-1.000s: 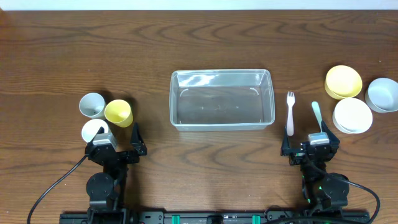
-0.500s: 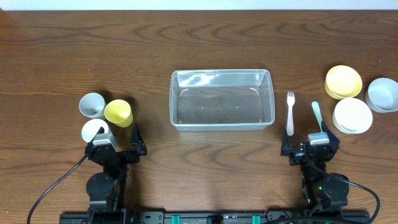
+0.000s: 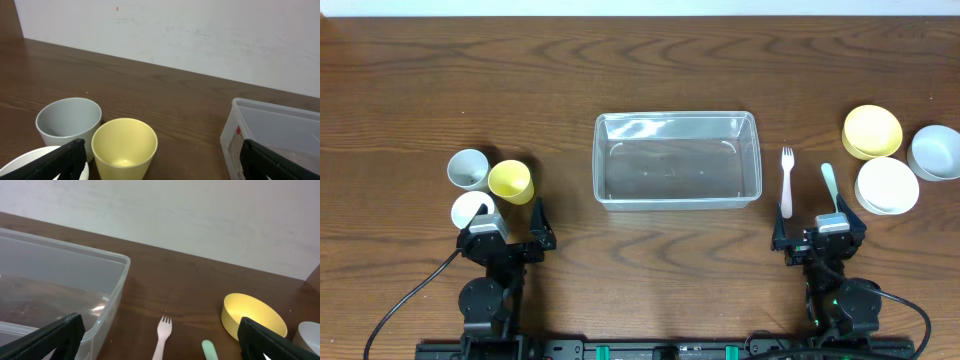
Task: Pack container
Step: 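Move both grippers forward toward the cups and utensils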
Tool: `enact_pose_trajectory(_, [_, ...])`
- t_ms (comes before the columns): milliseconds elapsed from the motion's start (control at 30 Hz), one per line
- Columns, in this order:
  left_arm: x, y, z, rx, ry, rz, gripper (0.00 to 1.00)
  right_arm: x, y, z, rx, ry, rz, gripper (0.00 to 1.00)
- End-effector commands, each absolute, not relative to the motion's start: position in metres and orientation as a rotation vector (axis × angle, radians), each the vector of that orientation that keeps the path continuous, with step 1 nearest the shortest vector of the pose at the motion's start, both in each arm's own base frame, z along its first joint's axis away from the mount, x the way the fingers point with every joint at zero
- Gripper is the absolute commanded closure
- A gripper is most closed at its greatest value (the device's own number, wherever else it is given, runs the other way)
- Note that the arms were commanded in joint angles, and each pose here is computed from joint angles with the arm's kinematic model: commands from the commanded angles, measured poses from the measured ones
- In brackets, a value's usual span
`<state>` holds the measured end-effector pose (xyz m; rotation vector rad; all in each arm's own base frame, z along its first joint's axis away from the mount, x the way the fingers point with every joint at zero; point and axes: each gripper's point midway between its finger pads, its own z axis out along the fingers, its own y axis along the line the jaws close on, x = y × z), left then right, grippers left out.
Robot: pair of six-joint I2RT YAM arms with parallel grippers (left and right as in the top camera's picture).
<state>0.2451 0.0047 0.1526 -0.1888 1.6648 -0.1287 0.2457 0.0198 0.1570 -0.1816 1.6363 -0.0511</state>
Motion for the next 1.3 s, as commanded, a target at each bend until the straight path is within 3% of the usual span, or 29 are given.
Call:
enact_pose_trajectory(0, [0.244,0.008,0.137,-0.207,1.715,-0.114,0.02,0.245,0.023,0.157,-0.202,1.633,-0.049,0.01])
enact_pose_trajectory(533, [0.244,0.008,0.137,-0.207,1.714,-0.112,0.02,0.245,0.023,0.157,-0.198,1.634,-0.043,0.01])
enact_pose_trajectory(900, [0.239,0.008,0.145,-0.246,1.76,-0.135,0.02,0.244,0.028,0.152,-0.051,1.697,0.132,0.01])
enact_pose_trajectory(1033, [0.233,0.007,0.171,-0.255,1.831,-0.135,0.02,0.238,0.027,0.165,-0.053,1.782,0.129,0.01])
enact_pose_trajectory(1267, [0.229,0.007,0.238,-0.274,1.999,-0.116,0.02,0.233,0.045,0.233,-0.129,1.891,0.227,0.01])
